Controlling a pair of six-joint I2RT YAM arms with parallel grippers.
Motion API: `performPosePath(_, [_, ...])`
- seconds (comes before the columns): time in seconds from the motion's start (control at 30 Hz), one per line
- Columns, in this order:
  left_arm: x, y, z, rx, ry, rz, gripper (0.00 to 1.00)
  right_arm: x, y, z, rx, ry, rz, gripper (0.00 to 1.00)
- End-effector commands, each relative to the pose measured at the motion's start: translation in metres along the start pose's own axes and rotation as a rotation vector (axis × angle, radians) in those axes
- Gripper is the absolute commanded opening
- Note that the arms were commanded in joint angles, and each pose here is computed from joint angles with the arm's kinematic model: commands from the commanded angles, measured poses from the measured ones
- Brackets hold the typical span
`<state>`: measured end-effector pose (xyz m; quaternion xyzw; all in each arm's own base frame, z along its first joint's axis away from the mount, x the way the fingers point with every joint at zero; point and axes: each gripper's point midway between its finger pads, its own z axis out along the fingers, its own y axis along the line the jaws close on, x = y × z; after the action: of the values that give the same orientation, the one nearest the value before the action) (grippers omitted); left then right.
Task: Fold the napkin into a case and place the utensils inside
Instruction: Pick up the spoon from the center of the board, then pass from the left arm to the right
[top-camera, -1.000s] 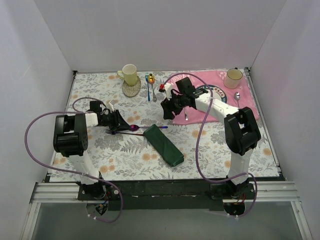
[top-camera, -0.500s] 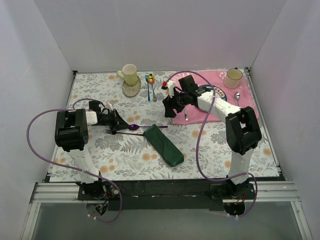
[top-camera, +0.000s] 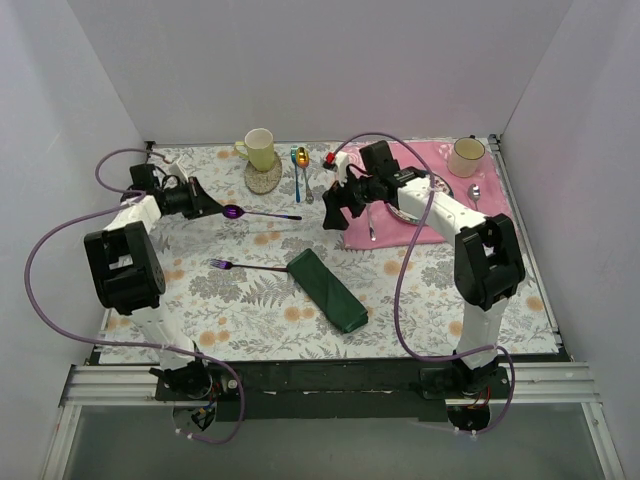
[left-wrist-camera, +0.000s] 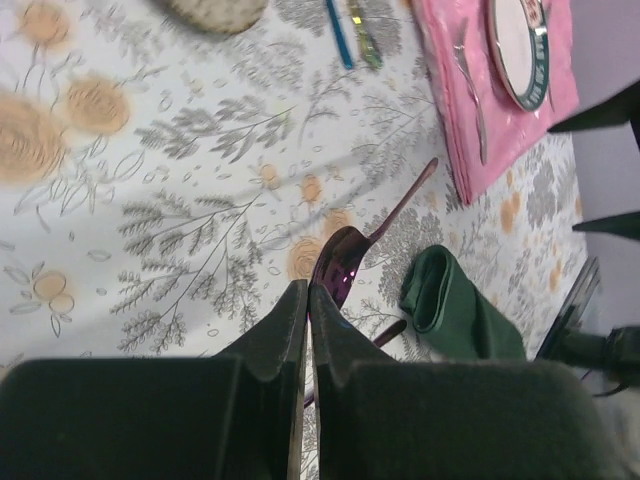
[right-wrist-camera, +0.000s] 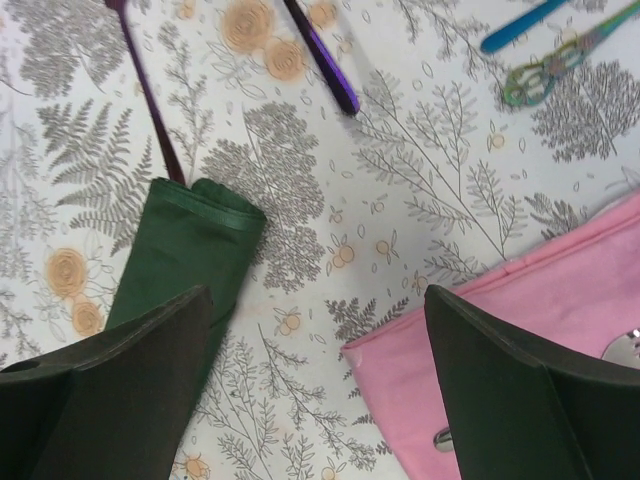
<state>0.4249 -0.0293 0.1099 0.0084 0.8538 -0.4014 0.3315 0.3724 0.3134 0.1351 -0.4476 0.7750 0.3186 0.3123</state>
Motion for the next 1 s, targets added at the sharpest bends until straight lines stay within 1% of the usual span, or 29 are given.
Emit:
performPosePath(0.0, [-0.011,-0.067,-0.021,0.171,0.035,0.244,0.0,-0.075,0.032,-0.045,-0.08,-0.187,-0.141,0.96])
performPosePath(0.03, [-0.011,-0.074,-0.023,0.192,0.04,0.289,0.0,-0.078,0.04,-0.047,-0.121,-0.203,-0.15,0.97])
performPosePath(0.07, [-0.005,-0.091,-0.024,0.227,0.062,0.304,0.0,-0.08,0.046,-0.048,-0.14,-0.211,-0.157,0.98])
performPosePath(0.13, [0.003,-0.106,-0.024,0.254,0.086,0.378,0.0,-0.083,0.054,-0.049,-0.167,-0.216,-0.176,0.98])
performPosePath(0.17, [0.013,-0.118,-0.02,0.278,0.112,0.386,0.0,-0.084,0.058,-0.048,-0.177,-0.216,-0.189,0.98])
performPosePath(0.2, [0.016,-0.13,-0.022,0.291,0.111,0.415,0.0,-0.084,0.06,-0.047,-0.189,-0.211,-0.194,0.99])
performPosePath(0.3, [0.03,-0.154,-0.019,0.333,0.144,0.459,0.0,-0.078,0.072,-0.041,-0.254,-0.182,-0.188,0.99])
performPosePath(0.4, [0.038,-0.174,-0.015,0.376,0.163,0.493,0.0,-0.066,0.095,-0.034,-0.353,-0.146,-0.153,0.99])
performPosePath(0.47, [0.038,-0.18,-0.017,0.383,0.159,0.503,0.0,-0.058,0.113,-0.03,-0.418,-0.13,-0.138,0.99])
performPosePath(0.5, [0.045,-0.191,-0.013,0.415,0.178,0.515,0.0,-0.054,0.118,-0.028,-0.436,-0.119,-0.13,0.99])
performPosePath(0.6, [0.05,-0.199,-0.011,0.43,0.192,0.533,0.0,-0.044,0.135,-0.026,-0.499,-0.089,-0.098,0.98])
performPosePath(0.73, [0.051,-0.209,-0.013,0.449,0.191,0.548,0.0,-0.026,0.15,-0.018,-0.559,-0.042,-0.044,0.92])
performPosePath(0.9, [0.05,-0.216,-0.016,0.455,0.18,0.564,0.0,-0.016,0.151,-0.011,-0.575,-0.012,-0.016,0.88])
performPosePath(0.97, [0.052,-0.219,-0.017,0.46,0.183,0.566,0.0,-0.013,0.151,-0.009,-0.579,0.0,-0.004,0.78])
